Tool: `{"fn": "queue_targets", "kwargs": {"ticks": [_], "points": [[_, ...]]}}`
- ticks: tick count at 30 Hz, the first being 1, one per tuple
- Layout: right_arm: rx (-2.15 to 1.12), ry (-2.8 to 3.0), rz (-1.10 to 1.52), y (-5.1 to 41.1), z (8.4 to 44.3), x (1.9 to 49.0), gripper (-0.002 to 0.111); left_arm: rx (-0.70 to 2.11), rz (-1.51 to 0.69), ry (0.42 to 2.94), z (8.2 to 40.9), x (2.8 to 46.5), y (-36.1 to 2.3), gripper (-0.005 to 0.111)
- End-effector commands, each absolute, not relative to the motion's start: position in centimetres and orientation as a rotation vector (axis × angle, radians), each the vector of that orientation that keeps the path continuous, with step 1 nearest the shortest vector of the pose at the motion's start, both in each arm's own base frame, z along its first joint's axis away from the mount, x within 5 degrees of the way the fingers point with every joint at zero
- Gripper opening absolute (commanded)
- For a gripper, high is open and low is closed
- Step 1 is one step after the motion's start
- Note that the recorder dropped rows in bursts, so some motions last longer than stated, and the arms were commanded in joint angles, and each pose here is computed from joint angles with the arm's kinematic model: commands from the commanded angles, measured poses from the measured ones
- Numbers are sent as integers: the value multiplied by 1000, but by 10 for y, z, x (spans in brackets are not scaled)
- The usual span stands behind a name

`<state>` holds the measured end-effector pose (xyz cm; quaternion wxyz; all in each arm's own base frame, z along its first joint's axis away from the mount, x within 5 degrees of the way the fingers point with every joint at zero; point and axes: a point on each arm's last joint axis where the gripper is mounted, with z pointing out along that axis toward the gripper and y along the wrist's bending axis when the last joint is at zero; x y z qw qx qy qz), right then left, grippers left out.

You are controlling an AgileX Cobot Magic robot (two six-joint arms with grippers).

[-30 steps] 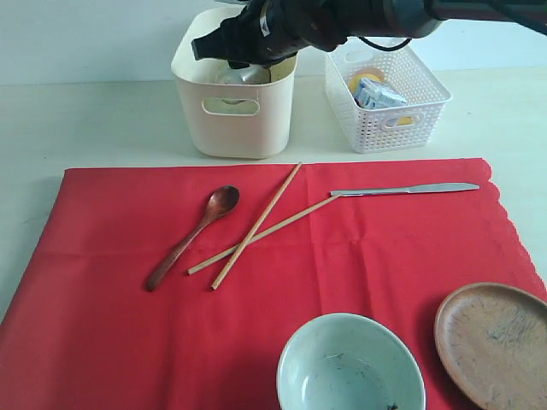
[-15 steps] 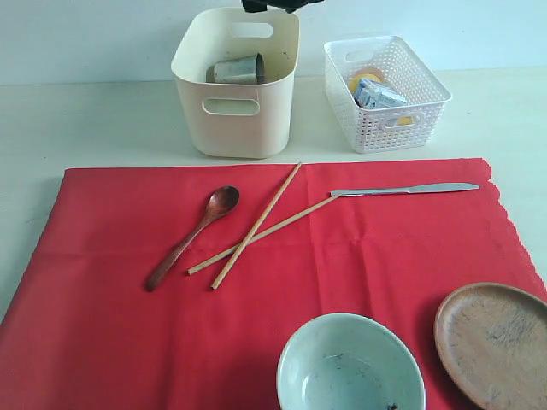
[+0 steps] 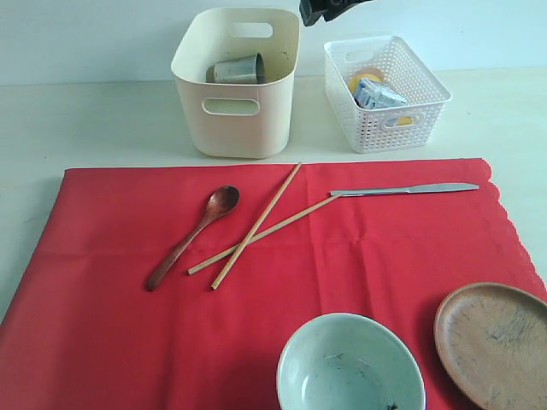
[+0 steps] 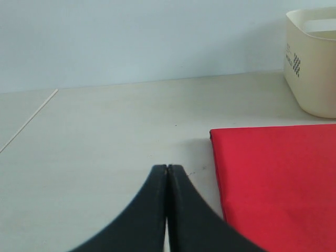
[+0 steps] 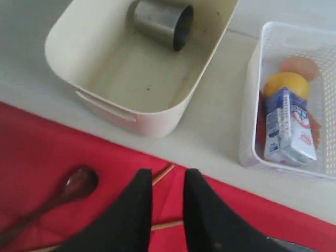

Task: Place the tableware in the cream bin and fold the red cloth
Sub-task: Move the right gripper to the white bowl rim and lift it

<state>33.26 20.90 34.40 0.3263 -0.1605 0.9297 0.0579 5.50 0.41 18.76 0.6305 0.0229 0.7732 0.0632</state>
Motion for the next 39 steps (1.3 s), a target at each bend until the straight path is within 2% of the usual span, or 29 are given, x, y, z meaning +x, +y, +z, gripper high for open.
{"fn": "queue_targets", "kwargs": {"ticks": [1, 4, 20, 32, 35, 39], "points": [[-446, 2469, 168, 198, 344, 314, 8, 53, 139, 1758, 188, 55, 4, 1], [-447, 2512, 176, 190, 335, 299, 0, 53, 139, 1758, 188, 55, 4, 1], [-575, 2771, 456, 166, 249, 217, 0, 53, 139, 1758, 188, 55, 4, 1], [-602, 2922, 440, 151, 203, 188, 0, 53, 139, 1758, 188, 55, 4, 1], [-605, 2924, 428, 149, 199, 187, 4, 53, 139, 1758, 188, 55, 4, 1], [-595, 2912, 425, 148, 195, 186, 19, 53, 139, 1758, 188, 55, 4, 1]]}}
